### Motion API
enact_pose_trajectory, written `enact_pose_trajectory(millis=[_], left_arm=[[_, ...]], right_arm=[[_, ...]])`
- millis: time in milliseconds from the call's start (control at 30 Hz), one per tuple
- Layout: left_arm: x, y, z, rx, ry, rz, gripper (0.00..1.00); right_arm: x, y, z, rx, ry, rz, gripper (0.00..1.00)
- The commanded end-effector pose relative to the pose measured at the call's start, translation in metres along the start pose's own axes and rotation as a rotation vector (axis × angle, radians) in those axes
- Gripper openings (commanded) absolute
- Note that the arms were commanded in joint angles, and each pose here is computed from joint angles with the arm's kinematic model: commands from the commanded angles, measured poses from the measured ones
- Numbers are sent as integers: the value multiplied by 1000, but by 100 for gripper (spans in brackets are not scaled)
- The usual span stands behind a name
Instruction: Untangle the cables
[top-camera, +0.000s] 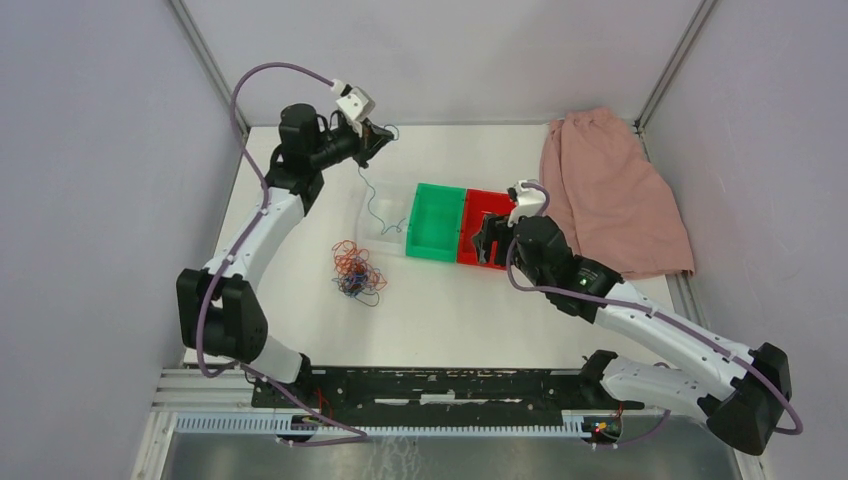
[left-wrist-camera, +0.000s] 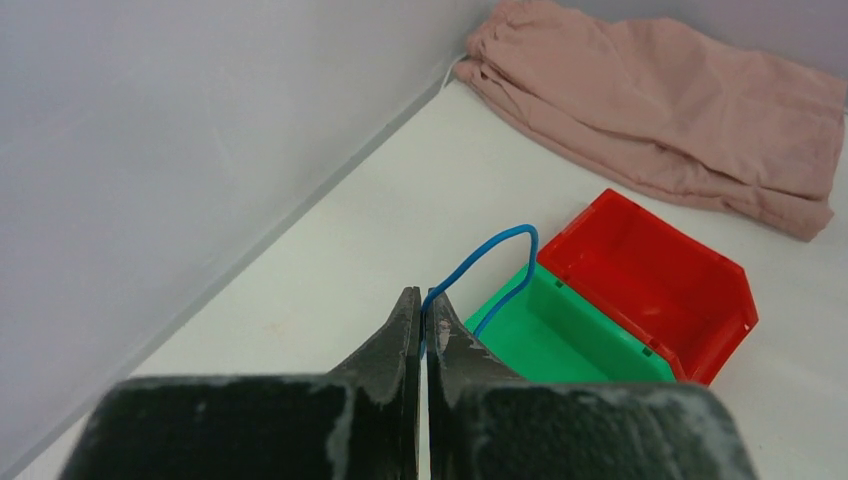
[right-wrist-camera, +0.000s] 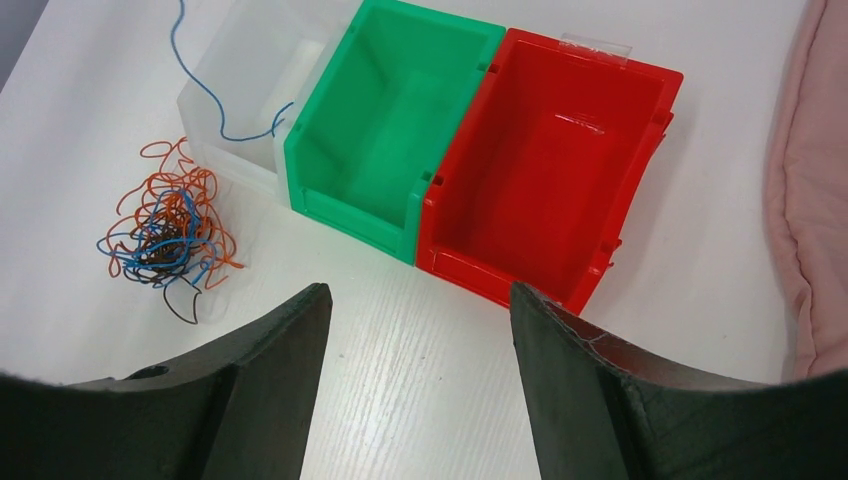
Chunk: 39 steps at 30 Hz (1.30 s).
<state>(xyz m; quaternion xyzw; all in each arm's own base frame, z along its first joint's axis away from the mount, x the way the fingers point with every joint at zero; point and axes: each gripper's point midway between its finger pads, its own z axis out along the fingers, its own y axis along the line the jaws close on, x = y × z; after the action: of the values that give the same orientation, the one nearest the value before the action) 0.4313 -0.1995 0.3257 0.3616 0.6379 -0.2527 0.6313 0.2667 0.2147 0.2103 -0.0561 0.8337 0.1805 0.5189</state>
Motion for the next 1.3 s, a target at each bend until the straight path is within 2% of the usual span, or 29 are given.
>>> enact_pose_trajectory(millis=[0,133,200,267,367,533,633,833,967,1033,1167,1267], left_arm=[[10,12,16,-36,47,84,3],[18,18,28,-63,97,132,3],[31,15,33,-58,144,145,7],[54,4,35,-17,228,134,13],[77,-7,29,12,313,111,16],[96,-17,12,-2,357,80,18],[107,-28,7,15,406,8,20],[152,-28,-10,-28,593,-45,14],[158,-28,-20,-57,604,-33,12],[156,-30,-22,-56,592,-23,20],[138,-38,-17,21,554,5,52],[118,-53,-4,123,516,-37,78]], right_arm=[[-16,-3,-8,6,-57,24,72],[-17,-4,-10,7,-59,17,72],[-19,-5,-10,10,-63,20,73],[-20,-6,-10,21,-67,26,73],[-24,-8,-11,39,-66,29,73],[-26,-6,-12,32,-56,24,74],[-26,-5,-12,33,-48,31,74],[-27,-5,-16,32,-38,33,74],[-29,-5,-18,32,-32,29,74],[-29,-5,-18,35,-27,30,74],[-28,-5,-20,36,-12,37,75],[-26,-5,-21,39,-5,44,75]])
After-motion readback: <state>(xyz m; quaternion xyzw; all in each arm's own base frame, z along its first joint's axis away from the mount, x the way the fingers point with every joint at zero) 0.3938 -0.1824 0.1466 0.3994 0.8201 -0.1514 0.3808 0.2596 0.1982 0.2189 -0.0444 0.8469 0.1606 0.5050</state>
